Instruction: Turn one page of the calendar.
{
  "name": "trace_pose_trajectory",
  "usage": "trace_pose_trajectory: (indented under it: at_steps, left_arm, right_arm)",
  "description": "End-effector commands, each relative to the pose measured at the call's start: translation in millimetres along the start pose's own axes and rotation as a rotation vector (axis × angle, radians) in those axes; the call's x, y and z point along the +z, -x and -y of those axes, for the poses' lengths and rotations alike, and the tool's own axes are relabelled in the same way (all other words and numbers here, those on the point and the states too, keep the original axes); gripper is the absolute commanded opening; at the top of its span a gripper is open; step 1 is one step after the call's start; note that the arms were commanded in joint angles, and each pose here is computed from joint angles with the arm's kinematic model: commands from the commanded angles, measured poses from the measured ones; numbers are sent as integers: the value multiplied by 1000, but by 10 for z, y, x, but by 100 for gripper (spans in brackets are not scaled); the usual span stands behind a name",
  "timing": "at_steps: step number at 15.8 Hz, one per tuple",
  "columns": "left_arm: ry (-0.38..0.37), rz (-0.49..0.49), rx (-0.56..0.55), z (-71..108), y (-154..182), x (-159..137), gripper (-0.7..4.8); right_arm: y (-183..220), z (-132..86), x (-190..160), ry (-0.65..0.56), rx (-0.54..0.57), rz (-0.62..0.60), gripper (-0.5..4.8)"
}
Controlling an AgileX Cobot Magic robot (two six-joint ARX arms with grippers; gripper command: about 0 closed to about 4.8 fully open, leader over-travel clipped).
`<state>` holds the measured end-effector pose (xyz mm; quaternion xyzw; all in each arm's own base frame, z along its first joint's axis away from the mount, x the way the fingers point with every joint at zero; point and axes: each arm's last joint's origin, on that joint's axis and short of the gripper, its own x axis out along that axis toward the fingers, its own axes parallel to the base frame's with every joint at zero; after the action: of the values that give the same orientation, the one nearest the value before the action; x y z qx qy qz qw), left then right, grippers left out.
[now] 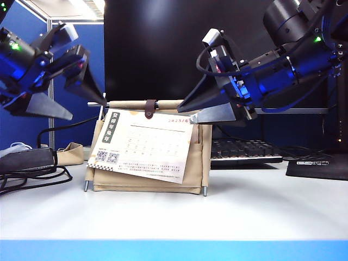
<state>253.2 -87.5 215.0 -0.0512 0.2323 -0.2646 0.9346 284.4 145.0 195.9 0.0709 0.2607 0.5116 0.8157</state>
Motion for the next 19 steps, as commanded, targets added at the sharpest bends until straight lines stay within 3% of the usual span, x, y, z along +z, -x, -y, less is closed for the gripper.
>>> trace_pose_trajectory:
  at_steps: [1, 6, 10, 14, 16, 17, 18, 19]
  left_arm:
    - [-59, -4, 79, -31, -17, -4, 476]
    - [-96, -4, 138, -86, -114, -44, 475]
    - [-75, -84, 92, -161, -387, -150, 475]
    - [-64, -22, 29, -163, -522, 16, 464]
    - [-18, -7, 21, -165, -563, 80, 419]
    - [-12, -9, 0, -165, -588, 89, 365]
    - [-6, -16, 0, -172, -609, 79, 283]
    - [-4, -23, 2, -176, -620, 68, 154]
  right_arm:
    - [4, -10, 39, 22, -13, 21, 217]
    - [4, -8, 18, 7, -14, 4, 217]
    - [4, -10, 20, 9, -9, 5, 217]
    - [4, -9, 20, 10, -10, 6, 217]
    - [9, -3, 23, 10, -12, 8, 217]
    - [13, 2, 24, 11, -14, 8, 217]
    - [13, 2, 24, 11, -14, 8, 217]
    - [14, 4, 22, 11, -14, 8, 217]
